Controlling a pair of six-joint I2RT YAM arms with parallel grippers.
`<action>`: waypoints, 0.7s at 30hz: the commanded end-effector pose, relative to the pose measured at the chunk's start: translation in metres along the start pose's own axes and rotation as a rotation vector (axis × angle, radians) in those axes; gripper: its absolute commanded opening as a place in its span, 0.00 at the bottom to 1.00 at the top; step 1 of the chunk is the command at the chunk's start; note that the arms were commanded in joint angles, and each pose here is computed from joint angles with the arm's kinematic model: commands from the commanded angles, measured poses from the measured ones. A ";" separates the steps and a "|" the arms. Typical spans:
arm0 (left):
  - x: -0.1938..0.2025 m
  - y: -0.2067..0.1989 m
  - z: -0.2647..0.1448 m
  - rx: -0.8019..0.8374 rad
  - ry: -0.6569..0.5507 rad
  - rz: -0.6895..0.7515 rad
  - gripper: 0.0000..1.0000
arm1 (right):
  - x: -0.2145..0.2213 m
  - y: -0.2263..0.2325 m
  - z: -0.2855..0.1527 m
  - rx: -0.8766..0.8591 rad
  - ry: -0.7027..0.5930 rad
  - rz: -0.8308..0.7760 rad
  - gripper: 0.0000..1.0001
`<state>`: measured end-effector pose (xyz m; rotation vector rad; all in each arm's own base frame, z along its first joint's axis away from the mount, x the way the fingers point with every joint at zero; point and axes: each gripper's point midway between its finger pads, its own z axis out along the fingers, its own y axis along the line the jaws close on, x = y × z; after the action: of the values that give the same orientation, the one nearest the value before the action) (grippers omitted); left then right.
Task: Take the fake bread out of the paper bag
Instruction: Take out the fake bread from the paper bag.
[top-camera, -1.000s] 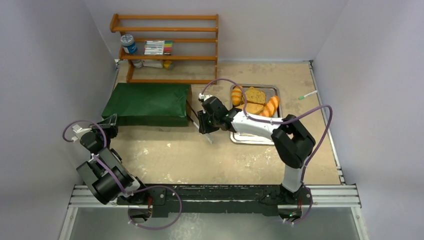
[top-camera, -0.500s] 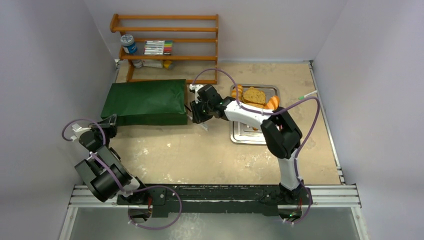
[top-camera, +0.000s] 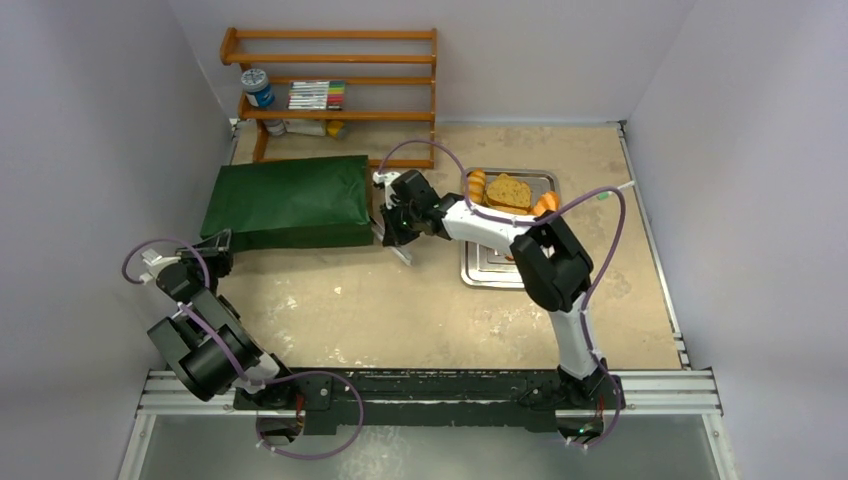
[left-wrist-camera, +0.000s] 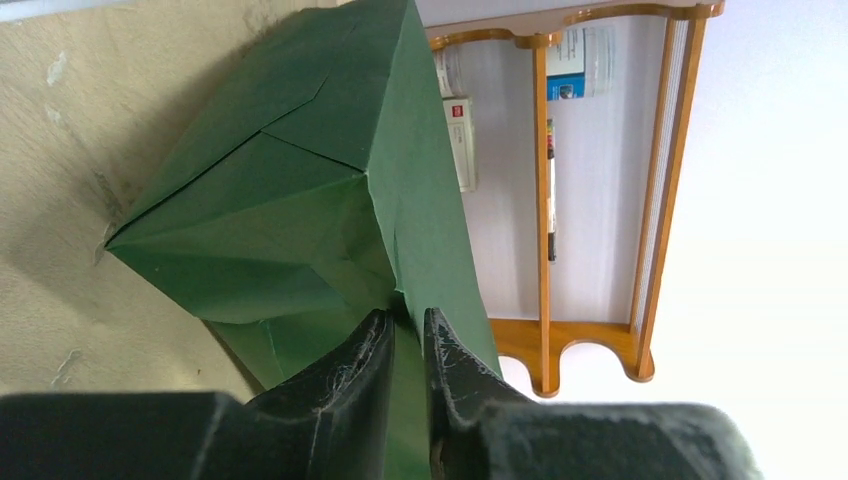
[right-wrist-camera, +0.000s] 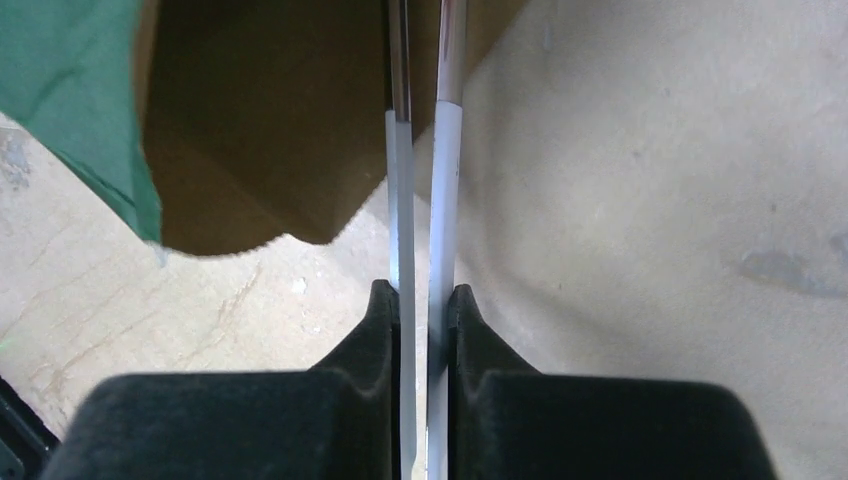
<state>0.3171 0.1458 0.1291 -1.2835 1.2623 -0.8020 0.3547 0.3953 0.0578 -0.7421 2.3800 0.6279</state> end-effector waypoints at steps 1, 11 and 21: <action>-0.018 -0.018 -0.002 0.078 -0.077 0.014 0.19 | -0.020 0.000 -0.032 0.022 -0.098 0.027 0.00; -0.024 -0.016 -0.009 0.088 -0.119 -0.041 0.36 | 0.017 -0.002 -0.073 0.029 -0.116 0.098 0.00; -0.027 -0.030 -0.023 0.145 -0.172 -0.096 0.51 | 0.044 -0.002 -0.108 0.037 -0.113 0.130 0.00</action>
<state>0.3030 0.1581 0.1460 -1.3259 1.0916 -0.8137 0.2814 0.3157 0.0713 -0.5851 2.4447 0.6076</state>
